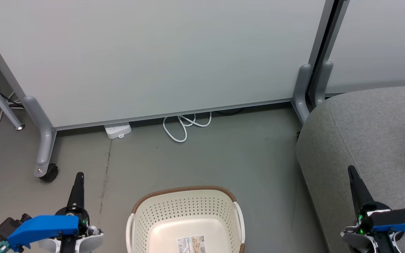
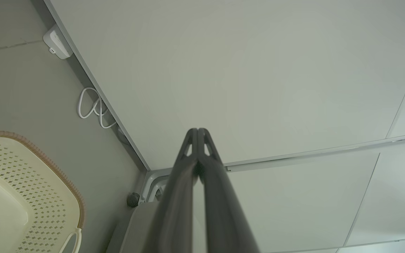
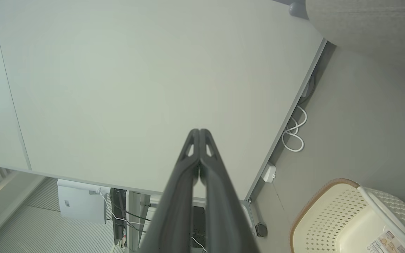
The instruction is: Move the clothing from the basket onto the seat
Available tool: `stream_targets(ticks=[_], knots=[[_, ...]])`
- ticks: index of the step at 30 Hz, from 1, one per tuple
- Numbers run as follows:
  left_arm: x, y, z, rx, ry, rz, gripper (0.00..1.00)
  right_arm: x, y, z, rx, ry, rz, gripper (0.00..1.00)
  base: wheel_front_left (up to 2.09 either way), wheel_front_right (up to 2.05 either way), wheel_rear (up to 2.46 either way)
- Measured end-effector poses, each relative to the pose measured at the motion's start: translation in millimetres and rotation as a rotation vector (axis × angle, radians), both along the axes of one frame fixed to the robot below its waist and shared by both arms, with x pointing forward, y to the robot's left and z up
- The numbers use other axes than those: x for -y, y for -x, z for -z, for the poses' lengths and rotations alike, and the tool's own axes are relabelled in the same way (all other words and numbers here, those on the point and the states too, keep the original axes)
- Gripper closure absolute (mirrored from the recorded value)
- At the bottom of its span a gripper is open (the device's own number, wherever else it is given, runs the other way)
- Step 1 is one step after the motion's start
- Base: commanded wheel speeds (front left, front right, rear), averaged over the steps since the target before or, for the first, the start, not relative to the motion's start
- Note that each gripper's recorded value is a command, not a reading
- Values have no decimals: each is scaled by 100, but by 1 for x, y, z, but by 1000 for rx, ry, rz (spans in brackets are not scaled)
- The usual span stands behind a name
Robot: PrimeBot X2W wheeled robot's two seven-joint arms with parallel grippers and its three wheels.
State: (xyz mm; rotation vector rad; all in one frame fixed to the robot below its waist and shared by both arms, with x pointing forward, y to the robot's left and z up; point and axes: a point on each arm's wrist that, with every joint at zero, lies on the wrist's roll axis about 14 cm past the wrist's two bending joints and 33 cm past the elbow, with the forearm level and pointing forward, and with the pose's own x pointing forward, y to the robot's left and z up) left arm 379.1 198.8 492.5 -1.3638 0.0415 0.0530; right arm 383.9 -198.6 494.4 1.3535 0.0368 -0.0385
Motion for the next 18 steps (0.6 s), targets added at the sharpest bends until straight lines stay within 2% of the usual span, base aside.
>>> stream_targets(ticks=[18], knots=[[-1,-5,-7,29,133,4,100,1,-3,-6,24,-139,-1,100,0,0,0]])
